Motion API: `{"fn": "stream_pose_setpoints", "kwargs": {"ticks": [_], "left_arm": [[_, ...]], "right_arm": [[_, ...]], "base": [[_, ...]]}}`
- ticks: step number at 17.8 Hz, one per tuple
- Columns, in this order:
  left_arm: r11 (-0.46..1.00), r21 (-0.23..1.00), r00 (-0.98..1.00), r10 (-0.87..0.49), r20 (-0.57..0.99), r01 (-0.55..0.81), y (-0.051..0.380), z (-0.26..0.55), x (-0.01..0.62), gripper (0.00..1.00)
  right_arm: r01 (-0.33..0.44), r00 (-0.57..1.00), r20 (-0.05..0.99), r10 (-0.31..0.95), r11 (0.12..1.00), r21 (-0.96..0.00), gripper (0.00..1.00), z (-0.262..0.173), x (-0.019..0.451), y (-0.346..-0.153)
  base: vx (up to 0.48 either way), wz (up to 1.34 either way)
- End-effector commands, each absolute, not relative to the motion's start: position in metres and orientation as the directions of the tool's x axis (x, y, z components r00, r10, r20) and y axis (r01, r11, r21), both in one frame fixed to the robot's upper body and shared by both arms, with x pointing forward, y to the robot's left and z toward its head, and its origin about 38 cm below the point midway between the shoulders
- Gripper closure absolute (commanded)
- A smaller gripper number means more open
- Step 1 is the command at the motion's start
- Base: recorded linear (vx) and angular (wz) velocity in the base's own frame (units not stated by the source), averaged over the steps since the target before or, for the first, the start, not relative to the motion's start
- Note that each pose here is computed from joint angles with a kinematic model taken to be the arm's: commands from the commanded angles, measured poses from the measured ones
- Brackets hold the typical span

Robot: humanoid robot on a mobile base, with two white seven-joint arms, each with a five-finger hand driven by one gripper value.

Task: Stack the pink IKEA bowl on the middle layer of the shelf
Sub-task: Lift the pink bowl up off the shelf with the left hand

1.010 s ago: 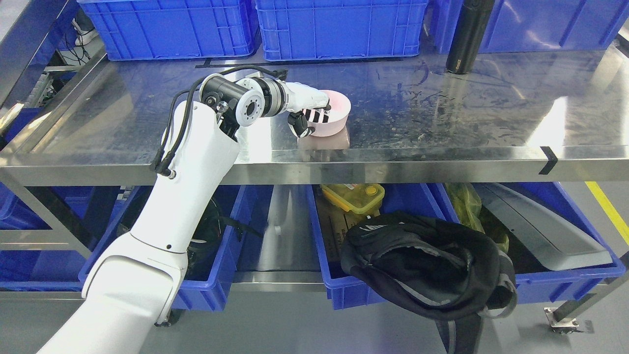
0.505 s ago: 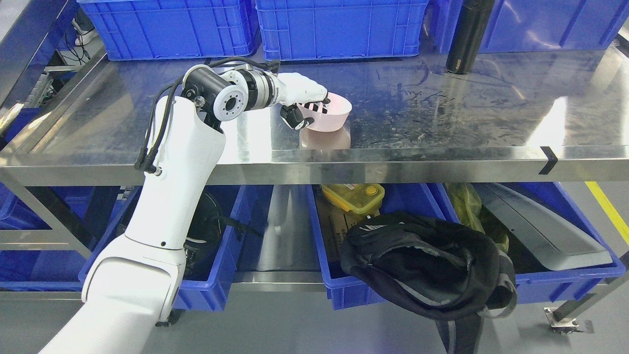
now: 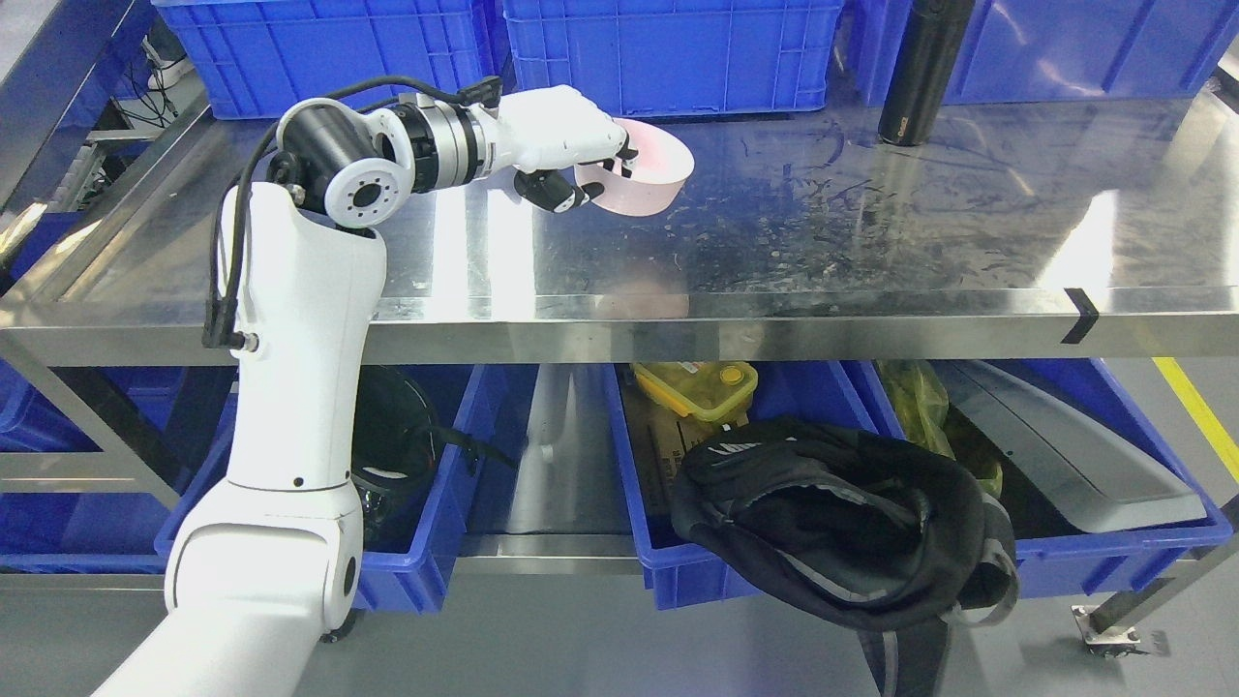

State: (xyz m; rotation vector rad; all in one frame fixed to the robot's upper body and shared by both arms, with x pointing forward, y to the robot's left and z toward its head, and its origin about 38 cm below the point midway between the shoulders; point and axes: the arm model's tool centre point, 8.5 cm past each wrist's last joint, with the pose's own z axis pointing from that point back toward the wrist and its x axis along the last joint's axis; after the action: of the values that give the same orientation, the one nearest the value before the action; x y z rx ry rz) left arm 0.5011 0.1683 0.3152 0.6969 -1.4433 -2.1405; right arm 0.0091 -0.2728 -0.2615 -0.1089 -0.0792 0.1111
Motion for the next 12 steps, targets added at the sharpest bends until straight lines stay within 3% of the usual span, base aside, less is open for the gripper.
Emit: {"fn": "stream_pose_setpoints", "kwargs": {"ticks": [1,12], "left_arm": [[-0.073,0.996,-0.68,-0.728,-0.086,-0.048,0.239,0.355,0.482,1.0],[-0.028,1.0,-0.686,-0.728,-0.021,-0.001,0.242,0.328,0.477,1.0]], "right_arm": [[-0.107,0.991,0.066,0.116,0.986,-0.128,0.0,-0.261,0.0,-0.284],[-0.107,0.991,0.066,0.116,0.986,-0.128,0.0,-0.261,0.0,-0.284]], "base": [[0.0,0.0],[-0.001,0.06]]}}
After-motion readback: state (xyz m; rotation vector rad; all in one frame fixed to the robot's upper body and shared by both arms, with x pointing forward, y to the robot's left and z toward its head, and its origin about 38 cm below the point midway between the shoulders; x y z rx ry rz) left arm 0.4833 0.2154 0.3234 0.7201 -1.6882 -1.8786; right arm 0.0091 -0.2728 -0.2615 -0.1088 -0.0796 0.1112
